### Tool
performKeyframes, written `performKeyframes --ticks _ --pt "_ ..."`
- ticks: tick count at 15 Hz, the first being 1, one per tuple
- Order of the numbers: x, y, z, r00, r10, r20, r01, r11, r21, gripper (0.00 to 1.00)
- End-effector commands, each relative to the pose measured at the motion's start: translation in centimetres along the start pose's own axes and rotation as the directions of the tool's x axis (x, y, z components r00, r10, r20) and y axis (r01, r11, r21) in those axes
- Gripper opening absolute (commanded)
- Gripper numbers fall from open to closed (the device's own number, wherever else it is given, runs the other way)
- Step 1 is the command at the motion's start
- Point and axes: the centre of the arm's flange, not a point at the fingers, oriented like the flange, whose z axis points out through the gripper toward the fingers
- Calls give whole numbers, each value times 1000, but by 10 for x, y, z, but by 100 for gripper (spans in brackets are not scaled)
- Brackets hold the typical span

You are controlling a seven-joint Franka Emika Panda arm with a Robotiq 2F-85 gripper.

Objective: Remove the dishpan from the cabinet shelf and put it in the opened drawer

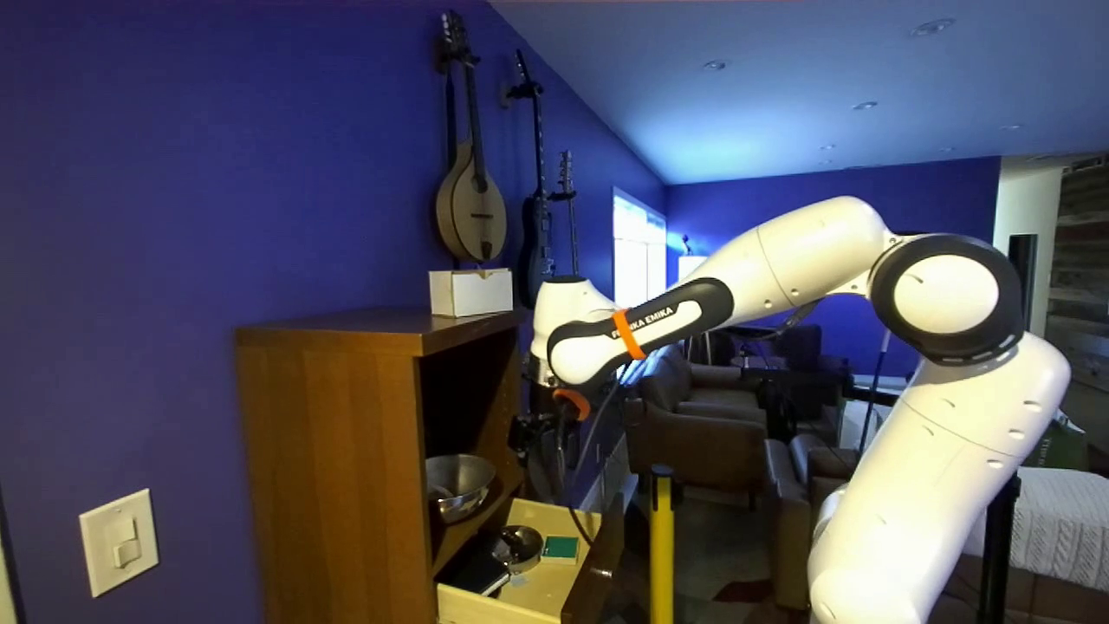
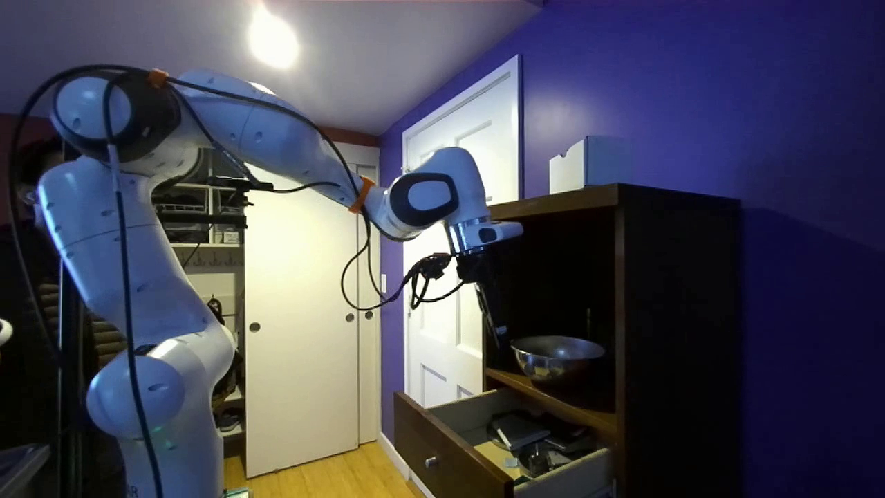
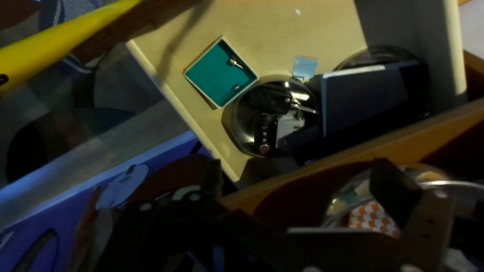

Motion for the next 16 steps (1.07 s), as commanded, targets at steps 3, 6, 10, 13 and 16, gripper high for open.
performKeyframes --ticks 3,6,10,13,16 --pt "43 -13 26 959 263 105 -268 963 29 100" --pt "26 12 56 910 375 177 -389 920 55 100" --pt "29 19 61 896 393 205 -412 909 58 100" --pt "27 13 61 859 474 194 -509 832 221 100" --pt "19 22 60 821 543 174 -569 758 318 100"
